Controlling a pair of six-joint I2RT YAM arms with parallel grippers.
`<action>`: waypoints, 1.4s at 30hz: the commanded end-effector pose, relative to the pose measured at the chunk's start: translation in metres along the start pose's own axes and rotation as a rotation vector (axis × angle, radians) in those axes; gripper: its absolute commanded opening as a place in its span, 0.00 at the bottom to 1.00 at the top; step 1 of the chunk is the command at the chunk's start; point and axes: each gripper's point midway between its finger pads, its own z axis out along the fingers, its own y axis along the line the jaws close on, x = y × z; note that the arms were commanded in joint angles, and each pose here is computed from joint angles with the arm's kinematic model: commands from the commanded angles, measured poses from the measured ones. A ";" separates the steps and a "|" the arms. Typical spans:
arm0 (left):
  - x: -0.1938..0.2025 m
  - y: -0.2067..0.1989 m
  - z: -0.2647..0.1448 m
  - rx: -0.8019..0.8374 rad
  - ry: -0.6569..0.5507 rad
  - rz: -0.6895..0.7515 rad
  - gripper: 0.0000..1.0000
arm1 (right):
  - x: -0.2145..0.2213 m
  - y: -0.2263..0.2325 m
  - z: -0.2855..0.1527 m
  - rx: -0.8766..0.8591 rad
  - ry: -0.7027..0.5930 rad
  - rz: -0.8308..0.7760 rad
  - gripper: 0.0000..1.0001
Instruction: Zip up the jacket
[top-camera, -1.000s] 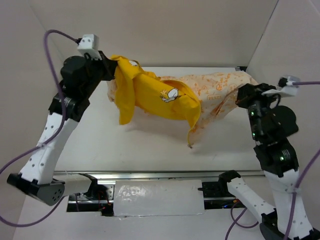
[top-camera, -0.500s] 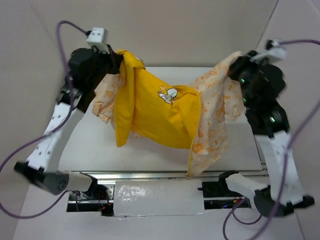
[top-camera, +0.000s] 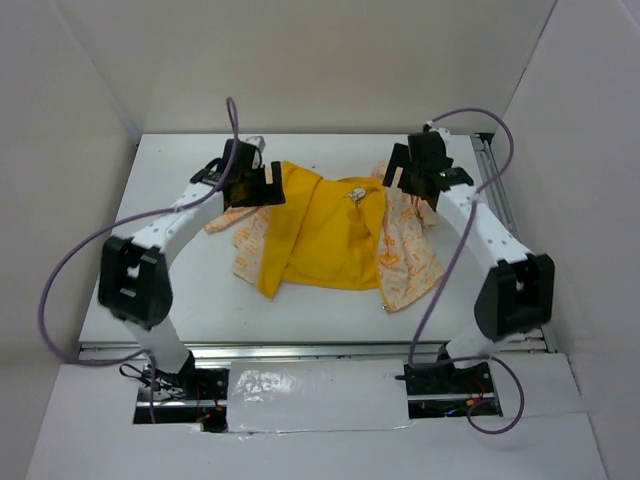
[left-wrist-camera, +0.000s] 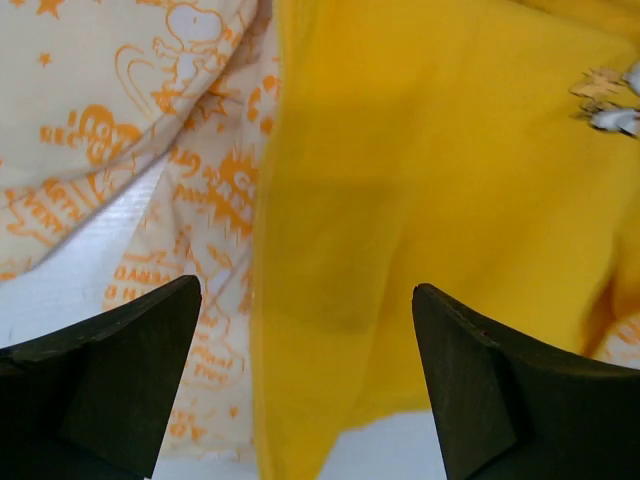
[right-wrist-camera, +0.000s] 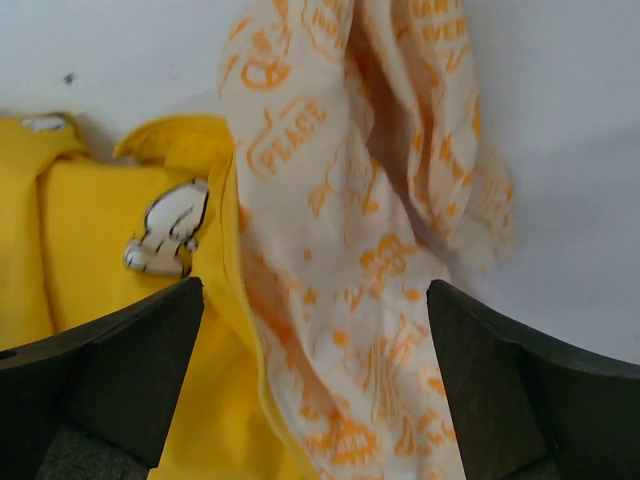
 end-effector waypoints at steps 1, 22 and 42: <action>0.014 -0.012 -0.053 0.101 -0.059 -0.077 0.99 | -0.027 0.013 -0.059 -0.165 -0.151 0.102 1.00; 0.206 0.003 -0.045 -0.014 0.348 -0.218 0.45 | 0.149 -0.003 -0.081 -0.194 0.093 0.122 0.98; 0.133 -0.148 -0.089 0.099 0.157 0.194 0.00 | 0.158 -0.036 -0.101 -0.135 0.061 0.297 1.00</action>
